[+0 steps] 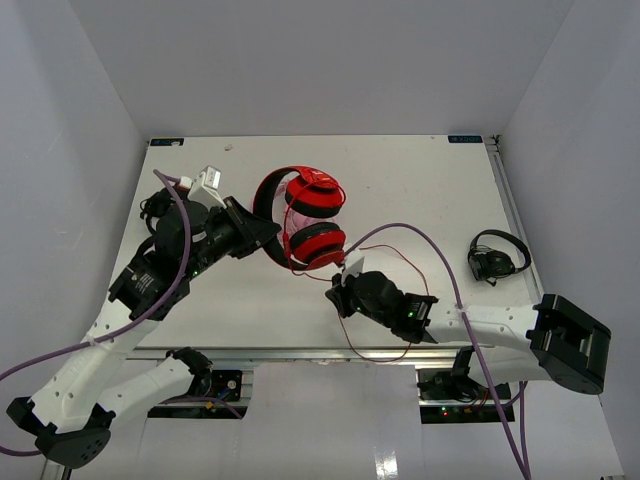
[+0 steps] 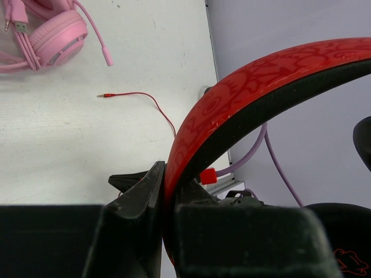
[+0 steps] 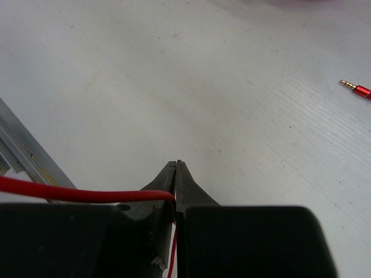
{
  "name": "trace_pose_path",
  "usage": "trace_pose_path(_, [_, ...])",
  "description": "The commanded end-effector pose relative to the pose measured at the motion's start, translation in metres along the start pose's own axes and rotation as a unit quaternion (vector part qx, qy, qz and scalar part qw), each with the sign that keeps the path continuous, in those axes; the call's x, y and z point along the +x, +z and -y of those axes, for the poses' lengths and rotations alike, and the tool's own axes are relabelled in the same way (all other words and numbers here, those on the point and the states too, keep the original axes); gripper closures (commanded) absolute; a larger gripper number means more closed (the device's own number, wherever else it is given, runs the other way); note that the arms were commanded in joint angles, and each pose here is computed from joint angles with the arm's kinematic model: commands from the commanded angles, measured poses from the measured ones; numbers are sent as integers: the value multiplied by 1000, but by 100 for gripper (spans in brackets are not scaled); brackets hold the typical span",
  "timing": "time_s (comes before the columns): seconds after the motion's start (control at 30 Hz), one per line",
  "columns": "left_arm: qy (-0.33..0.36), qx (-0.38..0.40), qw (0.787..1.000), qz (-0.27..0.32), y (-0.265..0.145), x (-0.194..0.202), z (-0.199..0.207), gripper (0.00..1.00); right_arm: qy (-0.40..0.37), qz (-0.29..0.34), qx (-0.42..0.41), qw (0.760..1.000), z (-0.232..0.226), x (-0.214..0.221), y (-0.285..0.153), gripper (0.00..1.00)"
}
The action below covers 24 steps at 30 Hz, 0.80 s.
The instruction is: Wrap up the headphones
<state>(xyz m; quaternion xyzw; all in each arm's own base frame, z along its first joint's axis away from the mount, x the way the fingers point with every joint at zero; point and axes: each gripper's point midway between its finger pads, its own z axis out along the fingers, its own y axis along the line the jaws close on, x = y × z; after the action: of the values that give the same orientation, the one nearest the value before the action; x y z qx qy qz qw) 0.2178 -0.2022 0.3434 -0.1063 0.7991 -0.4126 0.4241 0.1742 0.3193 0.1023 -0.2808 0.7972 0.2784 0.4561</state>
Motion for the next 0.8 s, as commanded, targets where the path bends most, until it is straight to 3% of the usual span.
trace_pose_path(0.0, [0, 16, 999, 40, -2, -19, 11, 100, 4, 48, -3, 999, -3, -29, -3, 92])
trace_pose_path(0.3, [6, 6, 999, 51, 5, -27, 11, 100, -4, 42, -3, 999, -3, -28, -4, 92])
trace_pose_path(0.4, [23, -54, 996, 74, 10, -34, -12, 100, -3, 48, -11, 999, -6, -37, -10, 92])
trace_pose_path(0.57, [54, -201, 969, 134, 5, -56, -68, 100, 21, 70, 18, 997, 6, -52, -32, 92])
trace_pose_path(0.77, [67, -267, 941, 198, -18, -91, -75, 100, 73, 133, 110, 982, 51, -58, -64, 92])
